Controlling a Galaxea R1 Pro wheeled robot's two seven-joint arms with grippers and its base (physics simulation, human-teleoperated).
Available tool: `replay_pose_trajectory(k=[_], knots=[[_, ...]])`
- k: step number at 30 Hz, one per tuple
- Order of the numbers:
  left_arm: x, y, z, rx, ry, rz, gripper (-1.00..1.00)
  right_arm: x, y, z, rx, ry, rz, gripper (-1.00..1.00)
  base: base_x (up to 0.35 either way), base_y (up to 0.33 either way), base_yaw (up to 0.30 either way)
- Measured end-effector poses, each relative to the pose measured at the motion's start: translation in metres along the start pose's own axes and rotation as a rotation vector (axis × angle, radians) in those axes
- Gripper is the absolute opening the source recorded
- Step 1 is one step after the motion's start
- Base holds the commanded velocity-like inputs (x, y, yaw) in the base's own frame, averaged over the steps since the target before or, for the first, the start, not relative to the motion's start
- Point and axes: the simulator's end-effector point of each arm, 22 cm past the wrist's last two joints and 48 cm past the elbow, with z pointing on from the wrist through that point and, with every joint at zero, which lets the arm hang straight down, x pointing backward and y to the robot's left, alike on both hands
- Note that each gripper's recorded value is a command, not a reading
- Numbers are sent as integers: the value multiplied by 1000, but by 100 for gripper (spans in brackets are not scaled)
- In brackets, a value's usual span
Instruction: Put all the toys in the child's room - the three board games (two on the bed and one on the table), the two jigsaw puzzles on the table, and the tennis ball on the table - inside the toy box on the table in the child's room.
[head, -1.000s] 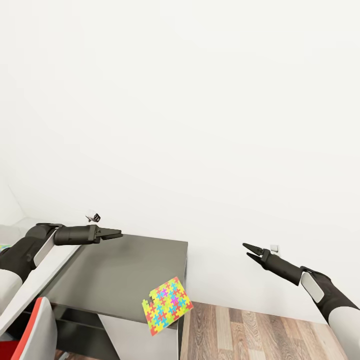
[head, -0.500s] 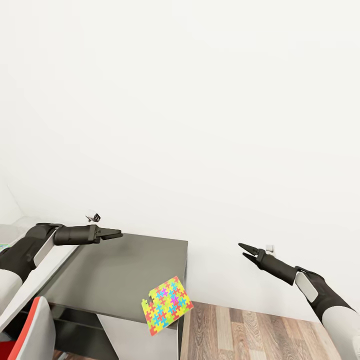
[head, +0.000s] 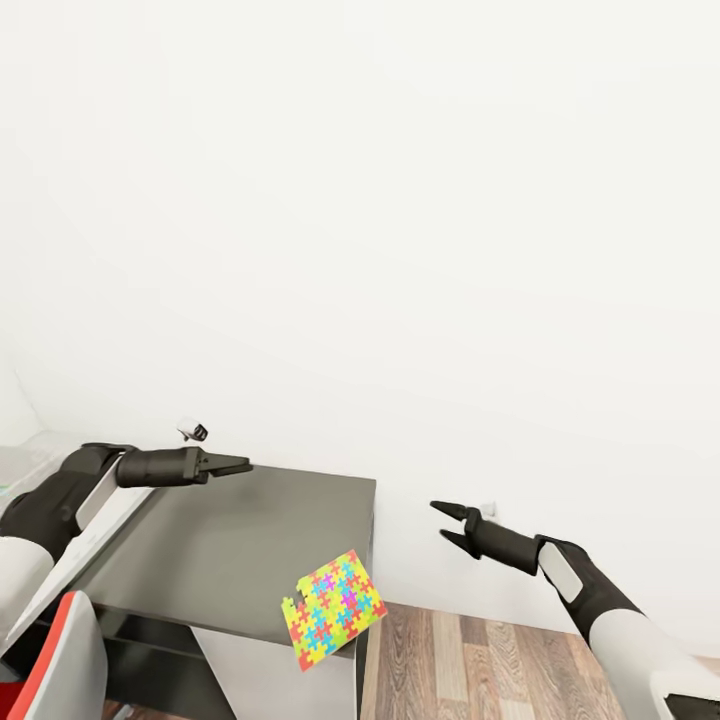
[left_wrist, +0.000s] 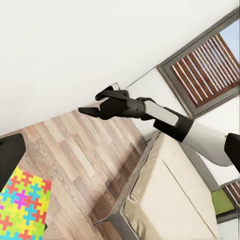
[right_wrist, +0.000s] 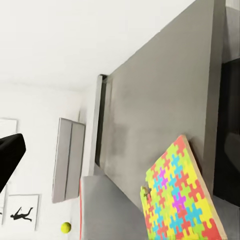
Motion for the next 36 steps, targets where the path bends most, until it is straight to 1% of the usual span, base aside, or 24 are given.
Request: replay_pose_trajectory(k=[2, 5, 7, 8, 10, 12, 16, 23, 27, 30, 36], knots=[[2, -3, 12, 23, 6, -1, 100, 2, 1, 4, -11, 2, 8, 100, 0, 0, 0], [8, -9, 42, 69, 24, -26, 100, 5, -1, 8, -13, 5, 14, 100, 0, 0, 0], [9, -12, 53, 87, 29, -35, 100, 6, -4, 9, -12, 7, 13, 100, 0, 0, 0], [10, -16, 62, 102, 34, -38, 100, 7, -5, 11, -10, 10, 14, 100, 0, 0, 0], [12, -19, 73, 118, 43, -34, 100, 10, -7, 14, -9, 15, 18, 100, 0, 0, 0], [13, -19, 77, 121, 46, -31, 100, 12, -10, 16, -7, 19, 21, 100, 0, 0, 0], [18, -14, 84, 107, 62, -25, 100, 12, -16, 17, -2, 20, 28, 100, 0, 0, 0], [23, -6, 87, 103, 68, -25, 100, 17, -25, 22, 5, 28, 20, 100, 0, 0, 0], [26, -2, 88, 103, 68, -25, 100, 19, -34, 24, 20, 36, 21, 100, 0, 0, 0], [28, 2, 89, 103, 68, -25, 100, 19, -47, 22, 59, 38, 23, 100, 0, 0, 0], [33, 8, 90, 102, 69, -25, 100, 26, -67, 27, 123, 55, 18, 100, 0, 0, 0]])
